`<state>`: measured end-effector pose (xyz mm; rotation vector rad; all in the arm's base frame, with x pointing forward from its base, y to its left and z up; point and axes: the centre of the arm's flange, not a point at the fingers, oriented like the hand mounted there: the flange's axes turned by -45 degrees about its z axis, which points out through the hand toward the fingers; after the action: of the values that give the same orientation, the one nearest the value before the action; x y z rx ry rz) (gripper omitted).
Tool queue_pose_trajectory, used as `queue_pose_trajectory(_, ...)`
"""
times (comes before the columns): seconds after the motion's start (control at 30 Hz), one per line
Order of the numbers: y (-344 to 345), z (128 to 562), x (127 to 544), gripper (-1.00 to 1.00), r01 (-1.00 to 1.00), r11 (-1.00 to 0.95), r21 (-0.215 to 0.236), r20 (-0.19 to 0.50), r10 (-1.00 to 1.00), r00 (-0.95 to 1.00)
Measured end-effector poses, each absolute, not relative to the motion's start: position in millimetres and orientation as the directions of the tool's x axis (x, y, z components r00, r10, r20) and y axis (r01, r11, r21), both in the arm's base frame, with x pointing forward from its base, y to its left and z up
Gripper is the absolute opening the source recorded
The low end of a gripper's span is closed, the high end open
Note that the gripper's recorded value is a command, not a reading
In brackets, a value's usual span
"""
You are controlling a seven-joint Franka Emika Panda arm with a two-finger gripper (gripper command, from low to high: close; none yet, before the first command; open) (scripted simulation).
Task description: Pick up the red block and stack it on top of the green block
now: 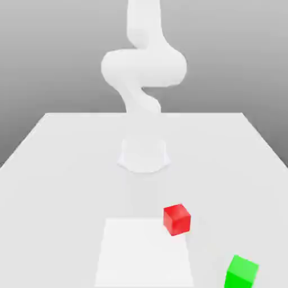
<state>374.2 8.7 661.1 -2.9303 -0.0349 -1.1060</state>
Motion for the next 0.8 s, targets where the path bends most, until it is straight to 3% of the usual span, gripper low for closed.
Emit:
queue_pose_trajectory(0.13, 27.7, 561.8, 409.9, 0.0, 0.093, -0.996, 0.013, 0.541, 0.085, 0.836)
queue_pose_trajectory(0.3, 51.8, 436.7, 419.0, 0.0, 0.183, -0.983, 0.021, 0.377, 0.177, 0.909)
queue_pose_trajectory(0.43, 68.4, 335.7, 397.9, 0.0, 0.261, -0.965, 0.02, 0.225, 0.258, 0.939)
queue_pose_trajectory(0.57, 79.3, 233.5, 351.3, 0.0, 0.344, -0.939, 0.007, 0.052, 0.344, 0.937)
queue_pose_trajectory(0.63, 81.6, 198.7, 339.5, 0.0, 0.364, -0.931, 0.003, 0.013, 0.364, 0.931)
queue_pose_trajectory(0.8, 81.5, 150.6, 334.2, 0.0, 0.369, -0.93, 0.0, 0.0, 0.369, 0.93)
